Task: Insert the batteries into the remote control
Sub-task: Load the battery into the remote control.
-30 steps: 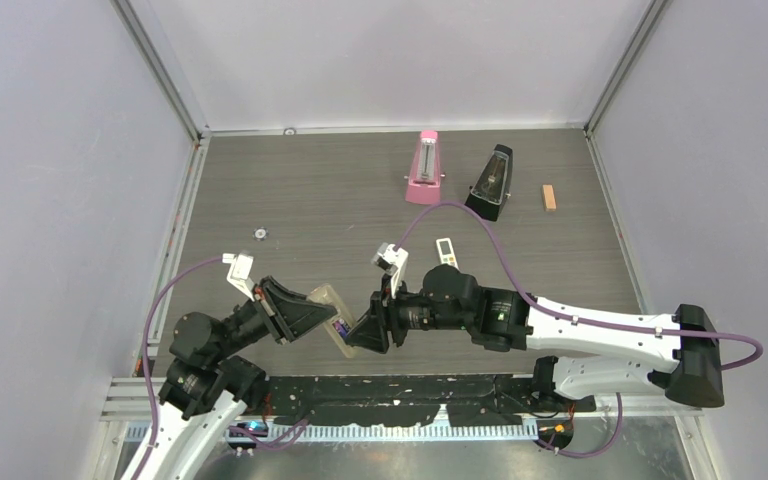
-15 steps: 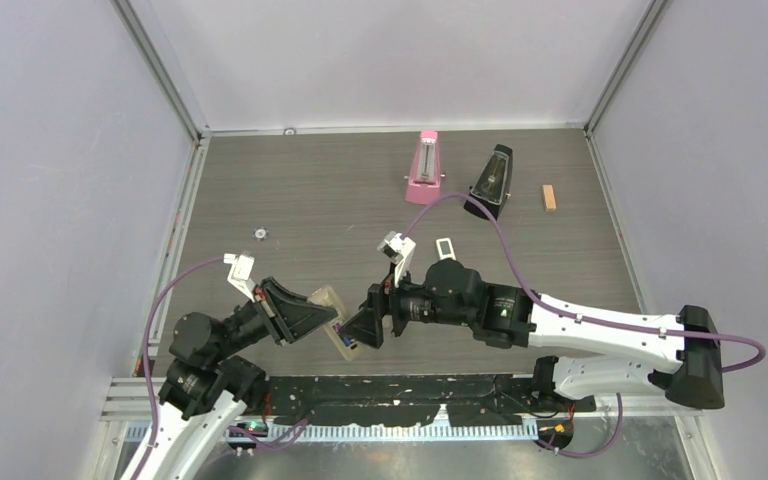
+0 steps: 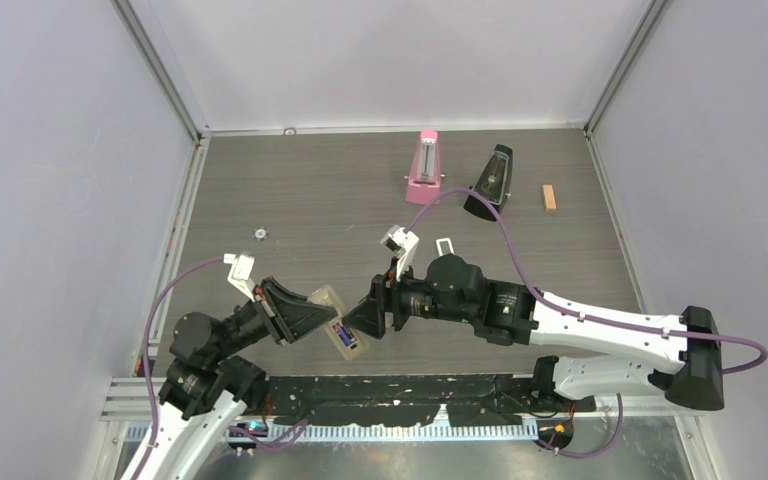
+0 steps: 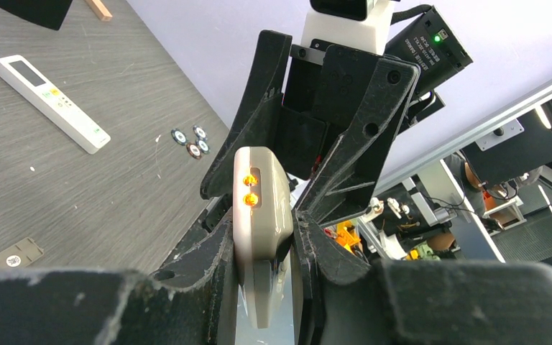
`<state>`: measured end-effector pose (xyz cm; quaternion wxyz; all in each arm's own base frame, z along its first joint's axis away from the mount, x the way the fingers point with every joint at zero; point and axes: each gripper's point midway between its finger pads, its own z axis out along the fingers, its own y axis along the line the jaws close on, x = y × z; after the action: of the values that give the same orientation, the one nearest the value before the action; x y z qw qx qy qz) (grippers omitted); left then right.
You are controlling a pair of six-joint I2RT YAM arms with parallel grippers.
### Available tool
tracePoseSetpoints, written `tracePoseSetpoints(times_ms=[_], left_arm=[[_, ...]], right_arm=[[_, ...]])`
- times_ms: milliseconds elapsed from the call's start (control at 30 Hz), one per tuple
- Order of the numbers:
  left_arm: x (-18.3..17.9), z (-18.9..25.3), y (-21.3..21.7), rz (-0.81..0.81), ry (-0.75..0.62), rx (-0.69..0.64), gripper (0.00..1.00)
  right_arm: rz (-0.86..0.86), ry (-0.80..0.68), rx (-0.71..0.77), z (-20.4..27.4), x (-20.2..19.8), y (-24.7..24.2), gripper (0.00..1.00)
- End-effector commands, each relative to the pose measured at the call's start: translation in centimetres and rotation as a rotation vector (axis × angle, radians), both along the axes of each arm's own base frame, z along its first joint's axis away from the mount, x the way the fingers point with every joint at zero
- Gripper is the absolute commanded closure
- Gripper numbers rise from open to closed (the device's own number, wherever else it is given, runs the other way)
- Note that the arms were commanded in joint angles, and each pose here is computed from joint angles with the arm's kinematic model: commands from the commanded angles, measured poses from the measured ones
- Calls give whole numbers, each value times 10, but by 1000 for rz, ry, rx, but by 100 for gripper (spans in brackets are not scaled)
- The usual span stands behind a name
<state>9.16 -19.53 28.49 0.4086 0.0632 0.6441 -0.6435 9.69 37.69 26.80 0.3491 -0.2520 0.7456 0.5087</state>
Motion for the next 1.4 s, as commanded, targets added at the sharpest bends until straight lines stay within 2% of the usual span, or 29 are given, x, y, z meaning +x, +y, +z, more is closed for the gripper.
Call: tracePoseSetpoints(times_ms=[0, 133, 367, 667, 933, 1100, 1133, 1200, 1233, 1300, 1367], left_arm=[[-6, 12, 1, -17, -51, -20, 100], [-5, 11, 1, -15, -49, -19, 100], [-6, 12, 1, -16, -47, -22, 100], [-7, 13, 1, -15, -52, -26, 100], [-7, 14, 1, -17, -50, -29, 100], [-7, 15, 2, -13, -50, -31, 100], [-7, 14, 2, -14, -47, -30, 100], [-5, 12, 2, -4, -40, -26, 100], [-3, 10, 3, 8, -31, -21, 100], [1, 4, 3, 25, -13, -9, 100], [3, 0, 3, 35, 1, -2, 100]], right_arm=[[-13, -19, 31, 17, 4, 3, 34], [-1, -17, 32, 16, 2, 4, 26], [22, -13, 34, 16, -1, 7, 28], [22, -4, 26, 12, 0, 9, 45], [27, 8, -3, 7, 0, 12, 69], [22, 12, -7, 6, 1, 12, 74], [18, 14, -8, 6, 1, 12, 72], [5, 18, -2, 9, 2, 10, 61], [-3, 21, 7, 12, 3, 8, 50], [-15, 25, 27, 19, 3, 4, 35], [-25, 21, 53, 26, 3, 0, 26]])
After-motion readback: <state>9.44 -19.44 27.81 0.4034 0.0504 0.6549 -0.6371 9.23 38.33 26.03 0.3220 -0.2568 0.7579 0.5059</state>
